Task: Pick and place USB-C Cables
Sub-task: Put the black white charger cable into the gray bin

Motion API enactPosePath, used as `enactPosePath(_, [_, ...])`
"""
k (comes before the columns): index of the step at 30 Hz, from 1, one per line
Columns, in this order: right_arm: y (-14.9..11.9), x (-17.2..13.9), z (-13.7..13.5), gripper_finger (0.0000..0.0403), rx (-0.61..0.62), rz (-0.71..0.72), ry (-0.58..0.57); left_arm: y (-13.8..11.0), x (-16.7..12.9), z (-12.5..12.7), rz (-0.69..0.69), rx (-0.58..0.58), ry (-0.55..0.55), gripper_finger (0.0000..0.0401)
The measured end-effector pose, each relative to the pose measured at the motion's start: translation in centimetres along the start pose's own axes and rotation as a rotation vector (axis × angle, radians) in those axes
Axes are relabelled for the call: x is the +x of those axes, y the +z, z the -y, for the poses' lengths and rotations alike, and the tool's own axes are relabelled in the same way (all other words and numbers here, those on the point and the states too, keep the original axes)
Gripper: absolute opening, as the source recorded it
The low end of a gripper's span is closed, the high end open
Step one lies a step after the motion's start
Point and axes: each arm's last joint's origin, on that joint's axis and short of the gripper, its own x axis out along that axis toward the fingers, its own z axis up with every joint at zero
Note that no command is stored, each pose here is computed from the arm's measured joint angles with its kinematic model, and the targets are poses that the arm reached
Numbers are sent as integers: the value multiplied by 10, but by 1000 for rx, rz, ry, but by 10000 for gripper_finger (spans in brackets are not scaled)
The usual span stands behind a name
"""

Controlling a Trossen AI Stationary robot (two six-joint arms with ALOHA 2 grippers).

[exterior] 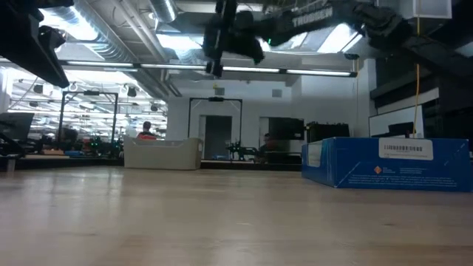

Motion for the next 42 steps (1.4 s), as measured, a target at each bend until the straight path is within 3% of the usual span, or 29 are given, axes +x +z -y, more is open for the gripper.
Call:
enactPosePath(6, [-17,-9,-45,153,-21,-61,-29,0,0,0,-2,-2,-2,92])
enactPosePath(10, [-42,-24,-89,153,-29,-117,-80,0,0,0,-2,-2,-2,92])
enactPosePath(12, [-60,-33,-108,153,-52,-148,-180,0,0,0,-2,-3,-2,92])
enactPosePath(17, [-107,-46,-149,153,-91,-315,-575,0,0,0,6,-9,0,92])
enactPosePath(23, [-136,-23,-195,153,-1,-254,-774,2,0,0,45,-11,23,92])
enactPosePath(25, [-149,-14,-210,153,-9,-230,-889,2,0,0,55,-3,30,92])
enactPosePath(30, [-179,15,-240,153,-162,-226,-1020,2,0,-1,75,75,51,92])
enactPosePath(35, [-207,43,-258,153,-293,-206,-1141,4,1,-2,86,29,64,92])
enactPosePath(42, [-255,72,-260,153,-413,-284,-1258,13,5,-4,168,-33,115,92])
